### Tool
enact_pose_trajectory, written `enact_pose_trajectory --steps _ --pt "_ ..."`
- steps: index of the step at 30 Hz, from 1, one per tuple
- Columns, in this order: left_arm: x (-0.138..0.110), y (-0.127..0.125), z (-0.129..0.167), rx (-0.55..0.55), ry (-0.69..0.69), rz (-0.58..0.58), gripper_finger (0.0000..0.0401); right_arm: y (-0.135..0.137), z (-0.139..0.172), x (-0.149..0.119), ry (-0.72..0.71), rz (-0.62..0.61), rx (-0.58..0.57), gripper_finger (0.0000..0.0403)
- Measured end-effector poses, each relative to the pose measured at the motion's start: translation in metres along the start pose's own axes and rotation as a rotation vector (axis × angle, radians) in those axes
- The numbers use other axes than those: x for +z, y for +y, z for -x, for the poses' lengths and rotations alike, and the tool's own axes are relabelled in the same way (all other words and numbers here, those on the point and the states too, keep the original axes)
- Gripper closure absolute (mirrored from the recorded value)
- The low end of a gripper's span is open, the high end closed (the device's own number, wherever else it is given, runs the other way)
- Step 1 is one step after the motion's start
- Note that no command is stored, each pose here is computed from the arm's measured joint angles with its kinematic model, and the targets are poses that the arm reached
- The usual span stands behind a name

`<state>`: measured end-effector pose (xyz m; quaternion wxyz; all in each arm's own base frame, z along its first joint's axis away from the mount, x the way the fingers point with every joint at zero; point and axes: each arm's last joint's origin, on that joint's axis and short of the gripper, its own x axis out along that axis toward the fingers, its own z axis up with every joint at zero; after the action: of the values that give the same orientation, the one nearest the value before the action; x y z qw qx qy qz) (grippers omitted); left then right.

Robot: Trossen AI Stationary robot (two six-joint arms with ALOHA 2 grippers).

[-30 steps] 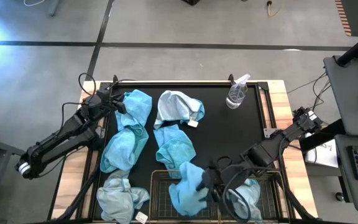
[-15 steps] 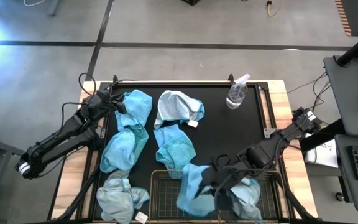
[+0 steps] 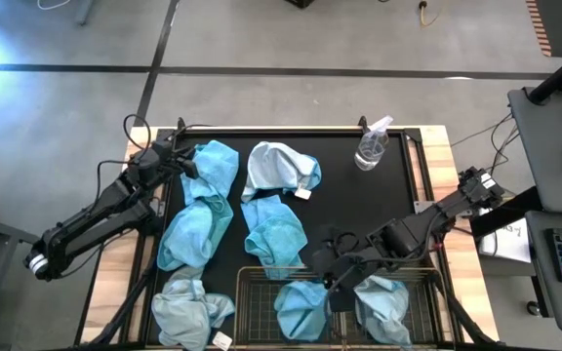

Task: Sort microfiber towel by color & place in baskets
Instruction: Put the light blue towel into the right wire basket

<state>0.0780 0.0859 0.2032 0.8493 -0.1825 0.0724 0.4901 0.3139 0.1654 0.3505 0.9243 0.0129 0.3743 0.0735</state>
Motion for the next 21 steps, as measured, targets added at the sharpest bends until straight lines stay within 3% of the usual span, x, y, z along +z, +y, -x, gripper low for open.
enact_pose_trajectory --steps 8,21 --pt "0.000 0.000 0.000 0.000 0.000 0.010 0.0317 -0.042 -0.006 0.011 -0.054 -0.054 -0.267 0.0316" --pt "0.000 0.000 0.000 0.000 0.000 0.011 0.0317 -0.137 -0.009 0.014 0.050 -0.174 -0.490 0.0319"
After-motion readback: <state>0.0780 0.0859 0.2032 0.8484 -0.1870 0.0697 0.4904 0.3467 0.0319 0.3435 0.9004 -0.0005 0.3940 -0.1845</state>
